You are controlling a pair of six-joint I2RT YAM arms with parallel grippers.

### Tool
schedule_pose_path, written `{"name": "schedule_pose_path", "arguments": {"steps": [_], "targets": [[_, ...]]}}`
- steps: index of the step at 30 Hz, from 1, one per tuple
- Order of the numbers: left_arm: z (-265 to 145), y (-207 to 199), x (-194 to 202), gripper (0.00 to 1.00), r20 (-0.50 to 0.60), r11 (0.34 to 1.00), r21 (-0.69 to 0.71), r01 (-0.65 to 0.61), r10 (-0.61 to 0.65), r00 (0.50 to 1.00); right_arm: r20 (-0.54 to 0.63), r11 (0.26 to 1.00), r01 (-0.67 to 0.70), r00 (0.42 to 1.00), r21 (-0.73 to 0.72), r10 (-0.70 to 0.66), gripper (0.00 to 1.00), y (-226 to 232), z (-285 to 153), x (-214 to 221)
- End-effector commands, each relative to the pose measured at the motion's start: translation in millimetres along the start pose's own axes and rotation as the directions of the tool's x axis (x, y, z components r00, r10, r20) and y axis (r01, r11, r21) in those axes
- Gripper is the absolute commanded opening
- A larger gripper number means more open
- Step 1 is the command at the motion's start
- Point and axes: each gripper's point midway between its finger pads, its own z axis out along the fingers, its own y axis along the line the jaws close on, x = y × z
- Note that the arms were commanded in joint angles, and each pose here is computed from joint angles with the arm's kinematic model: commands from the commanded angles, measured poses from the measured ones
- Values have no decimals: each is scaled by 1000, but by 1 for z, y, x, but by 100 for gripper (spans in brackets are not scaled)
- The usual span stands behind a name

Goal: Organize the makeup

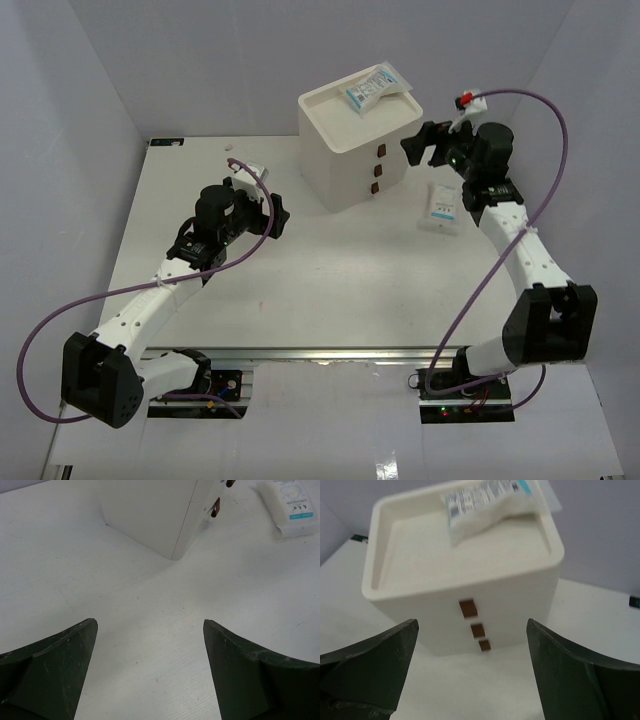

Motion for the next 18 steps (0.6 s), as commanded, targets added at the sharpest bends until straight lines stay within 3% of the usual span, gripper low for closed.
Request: {"name": "schedule_pose_path", "arguments": {"steps": [1,6,11,18], "targets": [[-9,-7,-23,98,62,999,37,2,-4,998,-99,987,29,995,158,-13,95,-37,-43,70],[-10,-9,-23,98,64,999,44,3,-6,998,-192,961,60,981,270,-7,95,-78,-68,114],[-9,-9,-22,98,60,999,48,5,-8,998,-327,878,4,929,479,174,94,-142,-79,178],[-7,-9,-21,98,55,999,50,5,-8,998,-343,839,-141,867,525,361,91,-168,-67,209]]}}
